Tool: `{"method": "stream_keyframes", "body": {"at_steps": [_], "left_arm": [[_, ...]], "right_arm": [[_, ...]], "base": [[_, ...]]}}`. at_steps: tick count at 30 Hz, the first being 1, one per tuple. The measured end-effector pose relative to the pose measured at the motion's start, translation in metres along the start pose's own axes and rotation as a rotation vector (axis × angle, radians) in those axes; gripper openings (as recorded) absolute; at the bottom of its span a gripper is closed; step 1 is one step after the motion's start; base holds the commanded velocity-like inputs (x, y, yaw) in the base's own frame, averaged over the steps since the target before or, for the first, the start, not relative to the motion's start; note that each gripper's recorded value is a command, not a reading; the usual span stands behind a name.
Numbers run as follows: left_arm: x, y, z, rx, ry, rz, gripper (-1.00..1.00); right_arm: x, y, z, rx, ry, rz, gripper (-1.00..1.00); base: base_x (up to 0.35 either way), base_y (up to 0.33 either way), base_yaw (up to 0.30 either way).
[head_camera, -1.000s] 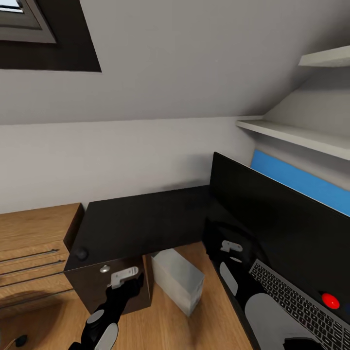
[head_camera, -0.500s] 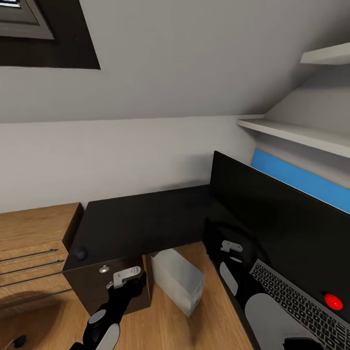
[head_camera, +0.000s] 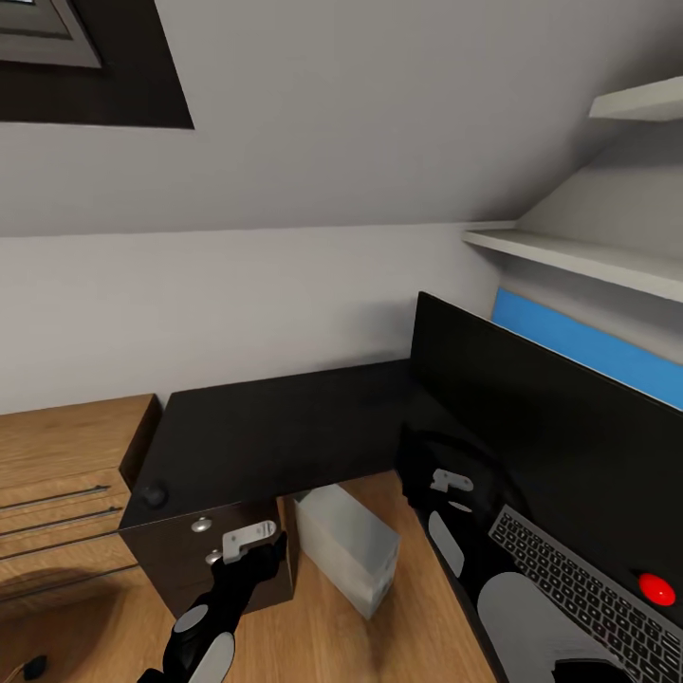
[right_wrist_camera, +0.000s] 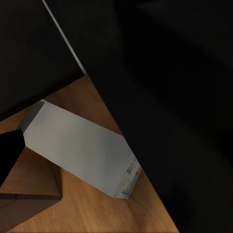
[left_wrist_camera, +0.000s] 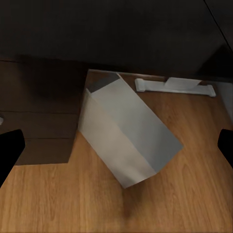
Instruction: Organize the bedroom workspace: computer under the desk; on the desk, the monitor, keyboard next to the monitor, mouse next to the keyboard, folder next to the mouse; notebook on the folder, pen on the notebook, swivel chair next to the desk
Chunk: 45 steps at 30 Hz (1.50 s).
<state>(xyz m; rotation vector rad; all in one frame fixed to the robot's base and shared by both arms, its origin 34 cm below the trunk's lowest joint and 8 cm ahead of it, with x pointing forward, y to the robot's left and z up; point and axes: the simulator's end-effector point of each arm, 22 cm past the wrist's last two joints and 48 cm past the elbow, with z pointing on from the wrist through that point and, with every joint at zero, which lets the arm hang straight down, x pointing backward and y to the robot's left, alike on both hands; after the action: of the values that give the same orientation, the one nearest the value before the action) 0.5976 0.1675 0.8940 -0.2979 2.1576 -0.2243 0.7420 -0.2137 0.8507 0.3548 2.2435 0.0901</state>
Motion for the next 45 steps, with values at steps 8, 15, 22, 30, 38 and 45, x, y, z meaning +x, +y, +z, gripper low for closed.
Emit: {"method": "stream_keyframes", "body": {"at_steps": [8,15,22,30,38,45], "left_arm": [[0.008,0.000,0.007,0.000,0.007,-0.004,1.00],[0.014,0.000,0.013,0.000,0.010,-0.006,1.00],[0.018,0.002,0.018,0.000,0.010,-0.006,1.00],[0.024,0.004,0.025,0.000,0.010,-0.006,1.00],[0.030,0.006,0.032,0.000,0.010,-0.006,1.00],[0.035,0.008,0.037,0.000,0.010,-0.006,1.00]], "right_arm": [[0.003,-0.002,0.007,0.001,-0.001,0.000,1.00],[0.007,-0.002,0.013,0.000,-0.001,0.000,1.00],[0.011,-0.003,0.019,0.000,-0.001,0.000,1.00],[0.016,-0.004,0.026,0.001,-0.001,0.000,1.00],[0.022,-0.005,0.033,0.000,-0.001,0.000,1.00],[0.027,-0.006,0.039,0.000,-0.001,0.000,1.00]], "base": [[0.000,0.000,0.000],[0.000,0.000,0.000],[0.000,0.000,0.000],[0.000,0.000,0.000],[0.000,0.000,0.000],[0.000,0.000,0.000]]}}
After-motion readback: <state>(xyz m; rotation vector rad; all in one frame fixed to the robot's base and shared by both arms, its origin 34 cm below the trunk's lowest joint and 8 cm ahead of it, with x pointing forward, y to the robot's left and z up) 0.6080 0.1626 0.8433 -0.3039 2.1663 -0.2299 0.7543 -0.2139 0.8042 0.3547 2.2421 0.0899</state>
